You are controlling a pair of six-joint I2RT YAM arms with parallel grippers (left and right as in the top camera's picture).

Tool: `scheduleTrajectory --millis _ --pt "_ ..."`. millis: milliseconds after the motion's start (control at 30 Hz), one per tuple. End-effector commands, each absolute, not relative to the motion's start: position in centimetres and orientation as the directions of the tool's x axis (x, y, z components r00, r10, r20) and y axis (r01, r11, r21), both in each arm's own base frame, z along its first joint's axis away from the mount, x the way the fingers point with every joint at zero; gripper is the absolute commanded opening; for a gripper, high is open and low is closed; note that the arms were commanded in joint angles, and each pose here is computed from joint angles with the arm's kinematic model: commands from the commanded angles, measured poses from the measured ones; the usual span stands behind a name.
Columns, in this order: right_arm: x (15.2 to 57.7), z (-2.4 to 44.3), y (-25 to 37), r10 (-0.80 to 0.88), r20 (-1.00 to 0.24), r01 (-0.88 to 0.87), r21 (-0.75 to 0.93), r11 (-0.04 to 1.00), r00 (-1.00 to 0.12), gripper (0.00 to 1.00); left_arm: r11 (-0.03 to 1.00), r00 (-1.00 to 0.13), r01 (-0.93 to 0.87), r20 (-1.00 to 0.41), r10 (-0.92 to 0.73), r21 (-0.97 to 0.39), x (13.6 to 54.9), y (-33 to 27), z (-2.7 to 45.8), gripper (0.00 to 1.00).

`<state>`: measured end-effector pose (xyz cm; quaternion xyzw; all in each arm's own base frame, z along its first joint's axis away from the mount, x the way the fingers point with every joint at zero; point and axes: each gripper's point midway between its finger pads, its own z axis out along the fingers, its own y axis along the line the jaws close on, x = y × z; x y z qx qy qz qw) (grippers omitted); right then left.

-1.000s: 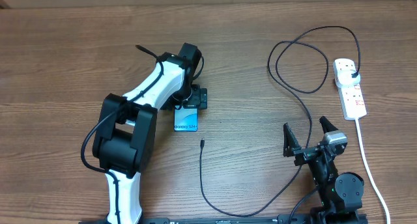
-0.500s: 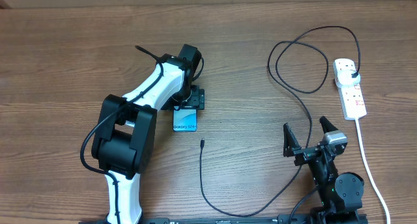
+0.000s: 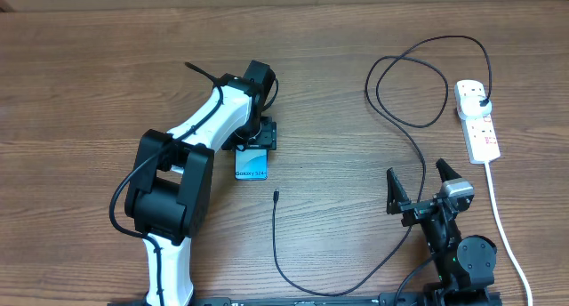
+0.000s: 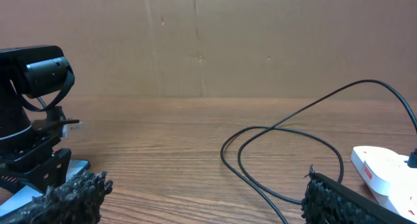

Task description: Plug charger to phone and switch on socket

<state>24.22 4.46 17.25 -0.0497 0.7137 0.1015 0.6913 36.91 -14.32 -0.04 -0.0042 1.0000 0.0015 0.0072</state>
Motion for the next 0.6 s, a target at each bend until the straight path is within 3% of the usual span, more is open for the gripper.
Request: scheduleTrajectory --millis 0,567 --pt "24.22 17.12 4.44 0.069 -0.997 -0.209 0.074 0.975 -0.032 1.0 1.0 -0.999 0.005 0.047 0.006 -0.019 35.3 -14.75 -1.37 0.75" --pt "24.22 17.12 4.44 0.069 -0.997 -0.209 0.074 0.975 -0.032 1.0 1.0 -0.999 0.017 0.037 0.018 -0.022 35.54 -14.82 -1.38 0.76"
